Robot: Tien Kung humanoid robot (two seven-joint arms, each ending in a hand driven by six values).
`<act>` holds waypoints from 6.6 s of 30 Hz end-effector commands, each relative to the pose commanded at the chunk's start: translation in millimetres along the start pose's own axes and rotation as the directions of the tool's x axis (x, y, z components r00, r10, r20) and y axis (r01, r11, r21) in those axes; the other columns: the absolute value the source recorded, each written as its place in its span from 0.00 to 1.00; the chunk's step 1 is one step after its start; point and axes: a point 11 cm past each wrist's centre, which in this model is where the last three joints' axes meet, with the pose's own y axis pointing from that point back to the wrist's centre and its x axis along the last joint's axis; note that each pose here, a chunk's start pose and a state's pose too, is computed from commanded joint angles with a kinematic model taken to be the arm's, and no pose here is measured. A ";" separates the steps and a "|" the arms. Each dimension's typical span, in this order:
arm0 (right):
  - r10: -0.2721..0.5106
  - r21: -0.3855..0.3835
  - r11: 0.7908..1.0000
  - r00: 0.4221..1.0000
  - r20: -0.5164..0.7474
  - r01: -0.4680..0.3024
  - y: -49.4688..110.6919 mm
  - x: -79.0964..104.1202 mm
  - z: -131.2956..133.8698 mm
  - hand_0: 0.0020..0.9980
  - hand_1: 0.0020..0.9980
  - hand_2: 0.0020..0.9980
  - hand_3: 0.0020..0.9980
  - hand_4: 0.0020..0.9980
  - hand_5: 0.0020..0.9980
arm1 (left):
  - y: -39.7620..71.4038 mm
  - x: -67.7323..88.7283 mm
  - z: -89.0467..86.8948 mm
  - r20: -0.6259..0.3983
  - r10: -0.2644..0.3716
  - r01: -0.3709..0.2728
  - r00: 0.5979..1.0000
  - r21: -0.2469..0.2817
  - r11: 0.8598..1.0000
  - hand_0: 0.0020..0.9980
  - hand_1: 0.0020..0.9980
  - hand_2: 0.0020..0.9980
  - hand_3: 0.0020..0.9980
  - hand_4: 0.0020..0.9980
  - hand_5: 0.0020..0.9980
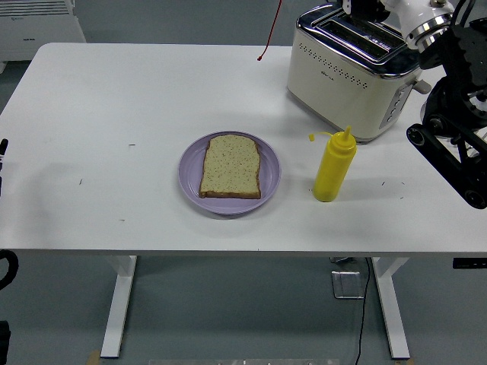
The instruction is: Pick up the cup,pour liquid into bread,place the cup on the desk
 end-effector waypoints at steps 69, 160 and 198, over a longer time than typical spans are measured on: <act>0.335 -0.479 0.817 0.412 0.847 0.322 218.0 -145.1 118.4 0.22 0.26 0.37 0.41 0.67 0.13 | -0.2 -2.5 -5.0 0.001 -0.006 0.006 1.000 0.015 1.000 0.78 0.73 0.73 0.66 0.52 0.93; 0.238 -0.440 0.806 0.464 0.853 0.395 263.6 -147.0 129.6 0.89 0.83 0.93 0.97 0.75 0.20 | -0.5 -4.0 -4.5 0.000 -0.010 0.010 1.000 0.014 1.000 0.78 0.73 0.73 0.66 0.52 0.93; 0.275 -0.474 0.795 0.470 0.839 0.380 313.9 -94.9 146.1 0.89 0.84 0.94 0.98 0.81 0.24 | -0.5 -6.4 -8.0 0.005 -0.017 0.016 1.000 0.024 1.000 0.78 0.73 0.73 0.66 0.52 0.93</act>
